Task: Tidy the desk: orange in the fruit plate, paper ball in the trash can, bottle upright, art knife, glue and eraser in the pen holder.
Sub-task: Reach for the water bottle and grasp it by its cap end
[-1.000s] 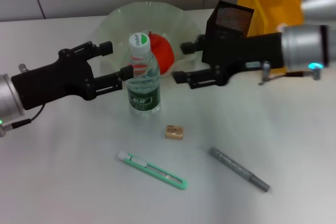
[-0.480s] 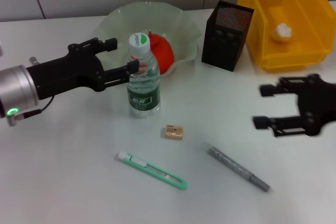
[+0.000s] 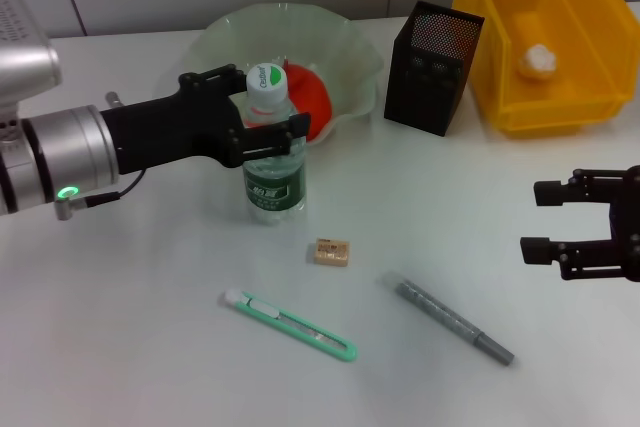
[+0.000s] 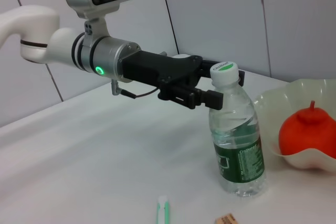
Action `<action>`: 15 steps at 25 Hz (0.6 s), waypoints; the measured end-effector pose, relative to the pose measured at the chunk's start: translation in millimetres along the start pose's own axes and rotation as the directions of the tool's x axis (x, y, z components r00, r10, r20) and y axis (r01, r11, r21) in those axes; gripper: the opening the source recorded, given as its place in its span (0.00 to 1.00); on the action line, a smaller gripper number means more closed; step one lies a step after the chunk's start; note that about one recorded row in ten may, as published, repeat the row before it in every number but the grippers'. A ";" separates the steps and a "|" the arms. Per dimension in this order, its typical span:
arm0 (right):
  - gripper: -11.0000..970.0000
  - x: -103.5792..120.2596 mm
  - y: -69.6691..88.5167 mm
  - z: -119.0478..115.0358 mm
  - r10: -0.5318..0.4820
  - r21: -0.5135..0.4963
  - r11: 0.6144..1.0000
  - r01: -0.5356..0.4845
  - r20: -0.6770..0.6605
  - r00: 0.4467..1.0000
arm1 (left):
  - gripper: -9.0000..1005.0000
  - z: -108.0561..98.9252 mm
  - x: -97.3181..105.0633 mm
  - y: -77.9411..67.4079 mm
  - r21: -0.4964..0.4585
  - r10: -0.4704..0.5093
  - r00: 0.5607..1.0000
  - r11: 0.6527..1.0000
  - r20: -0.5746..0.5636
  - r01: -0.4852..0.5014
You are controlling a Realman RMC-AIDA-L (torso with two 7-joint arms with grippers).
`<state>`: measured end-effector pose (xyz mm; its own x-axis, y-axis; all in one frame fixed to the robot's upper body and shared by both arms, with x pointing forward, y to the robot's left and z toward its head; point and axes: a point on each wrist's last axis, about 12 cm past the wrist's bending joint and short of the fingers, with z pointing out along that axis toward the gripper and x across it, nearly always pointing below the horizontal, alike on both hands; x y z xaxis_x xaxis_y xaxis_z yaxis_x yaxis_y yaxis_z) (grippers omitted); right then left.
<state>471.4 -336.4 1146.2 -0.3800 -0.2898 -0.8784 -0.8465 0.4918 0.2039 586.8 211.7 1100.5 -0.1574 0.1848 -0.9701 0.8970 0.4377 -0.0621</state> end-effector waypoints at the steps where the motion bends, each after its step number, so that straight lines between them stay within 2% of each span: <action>1: 0.78 0.1 -0.2 0.5 0.001 -0.002 1.000 -0.001 -0.001 1.000 | 0.74 0.0 0.0 0.0 0.000 0.000 1.000 1.000 0.000 0.000; 4: 0.78 -0.3 -1.1 2.7 0.001 -0.005 1.000 -0.001 -0.006 1.000 | 0.74 0.0 0.0 0.0 0.000 0.000 1.000 1.000 0.000 0.000; 5: 0.78 -0.4 -1.5 3.8 0.002 -0.007 1.000 -0.002 -0.007 1.000 | 0.73 10.9 -3.1 -1.2 0.022 -0.003 1.000 1.000 -0.005 0.003; 6: 0.78 -0.4 -1.5 3.8 0.002 -0.007 1.000 -0.002 -0.007 1.000 | 0.73 12.8 -3.4 -0.8 0.016 -0.007 1.000 1.000 -0.004 0.007; 15: 0.78 0.2 -3.0 6.6 0.011 -0.014 1.000 -0.011 -0.004 1.000 | 0.71 11.6 -1.9 3.0 -0.026 -0.015 1.000 1.000 0.001 0.015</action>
<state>476.3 -332.5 1142.5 -0.3908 -0.2876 -0.8744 -0.8474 0.4833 0.2198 594.6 202.4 1099.4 -0.1706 0.1768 -0.9693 0.8832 0.4636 -0.0709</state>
